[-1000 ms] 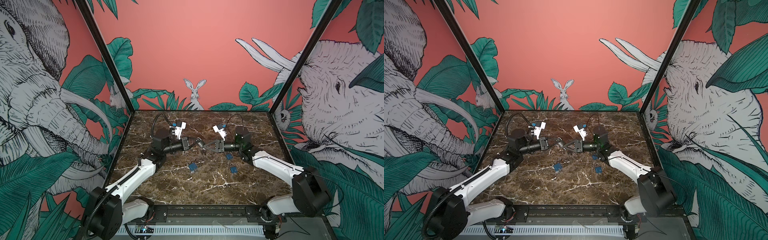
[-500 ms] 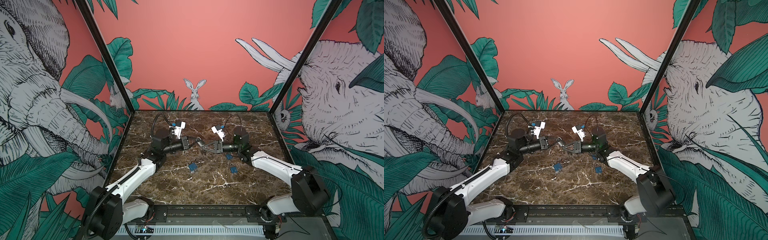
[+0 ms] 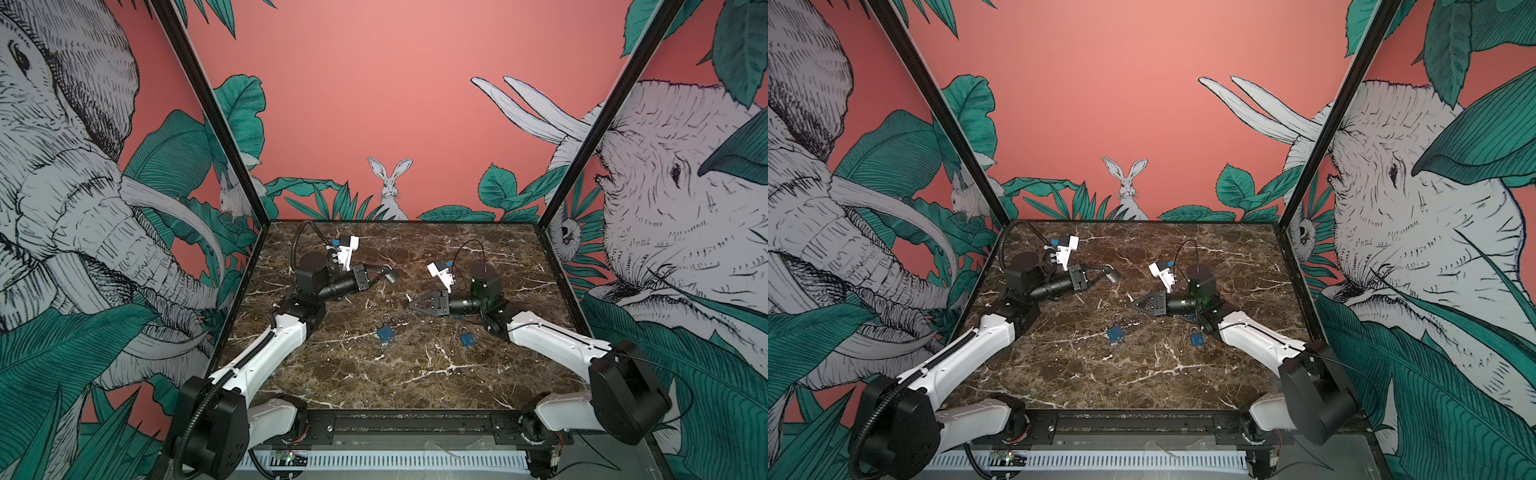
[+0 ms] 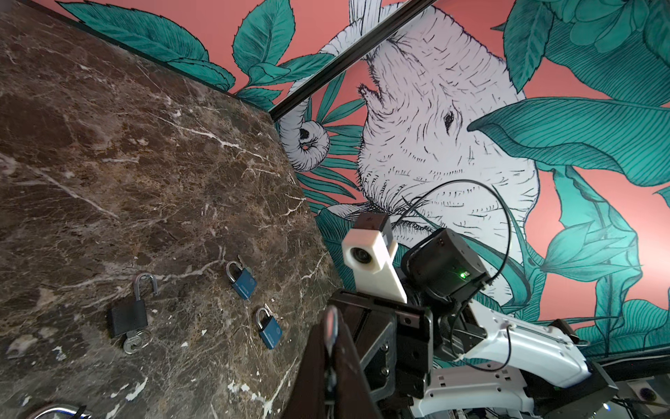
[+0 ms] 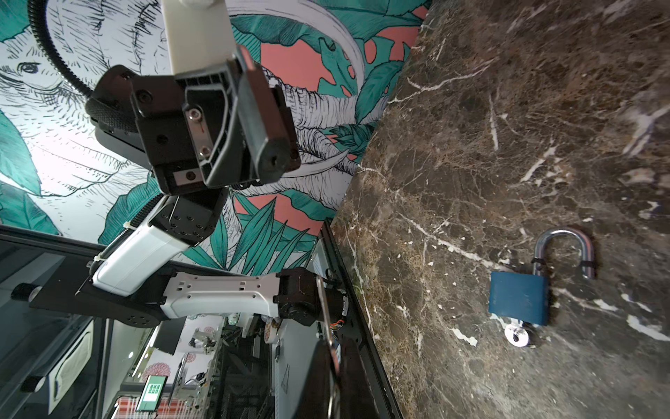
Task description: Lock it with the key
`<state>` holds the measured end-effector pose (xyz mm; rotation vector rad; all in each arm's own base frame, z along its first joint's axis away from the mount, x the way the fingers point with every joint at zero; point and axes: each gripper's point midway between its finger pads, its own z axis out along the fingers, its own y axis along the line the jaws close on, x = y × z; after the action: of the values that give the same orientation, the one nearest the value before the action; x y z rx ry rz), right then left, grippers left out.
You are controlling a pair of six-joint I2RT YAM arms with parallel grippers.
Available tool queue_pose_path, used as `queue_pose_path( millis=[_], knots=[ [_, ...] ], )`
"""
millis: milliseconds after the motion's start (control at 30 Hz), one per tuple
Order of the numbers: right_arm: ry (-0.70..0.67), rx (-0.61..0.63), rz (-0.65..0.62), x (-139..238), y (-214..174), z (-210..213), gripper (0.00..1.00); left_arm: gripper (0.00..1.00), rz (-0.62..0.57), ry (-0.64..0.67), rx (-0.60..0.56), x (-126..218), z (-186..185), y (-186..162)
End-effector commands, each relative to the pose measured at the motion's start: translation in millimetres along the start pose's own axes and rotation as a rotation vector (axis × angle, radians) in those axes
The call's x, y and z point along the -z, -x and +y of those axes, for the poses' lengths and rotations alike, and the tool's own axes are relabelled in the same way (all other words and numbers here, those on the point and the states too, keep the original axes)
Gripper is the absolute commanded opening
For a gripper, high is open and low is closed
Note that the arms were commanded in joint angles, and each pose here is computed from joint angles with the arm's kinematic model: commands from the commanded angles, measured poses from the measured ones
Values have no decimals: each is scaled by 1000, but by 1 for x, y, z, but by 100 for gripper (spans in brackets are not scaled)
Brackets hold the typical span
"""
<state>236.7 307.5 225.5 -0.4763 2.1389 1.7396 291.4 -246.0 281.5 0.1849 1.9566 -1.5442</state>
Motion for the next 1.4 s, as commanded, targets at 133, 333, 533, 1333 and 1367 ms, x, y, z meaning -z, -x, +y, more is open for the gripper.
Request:
queue_pose_path(
  millis=[133, 333, 533, 1333, 1367],
  knots=[
    [-325, 55, -101, 53, 10, -39, 0, 0, 158, 44, -5, -15, 16, -53],
    [-489, -10, -156, 95, -1, -68, 0, 0, 295, 75, 7, -47, 23, -106],
    [-616, -27, -180, 127, -24, -78, 0, 0, 411, 136, -10, -72, 33, -145],
    [-659, -78, -154, 136, -64, -96, 0, 0, 618, 269, 109, -144, 78, -231],
    [-657, -80, -156, 136, -65, -96, 0, 0, 618, 268, 111, -145, 78, -233]
  ],
)
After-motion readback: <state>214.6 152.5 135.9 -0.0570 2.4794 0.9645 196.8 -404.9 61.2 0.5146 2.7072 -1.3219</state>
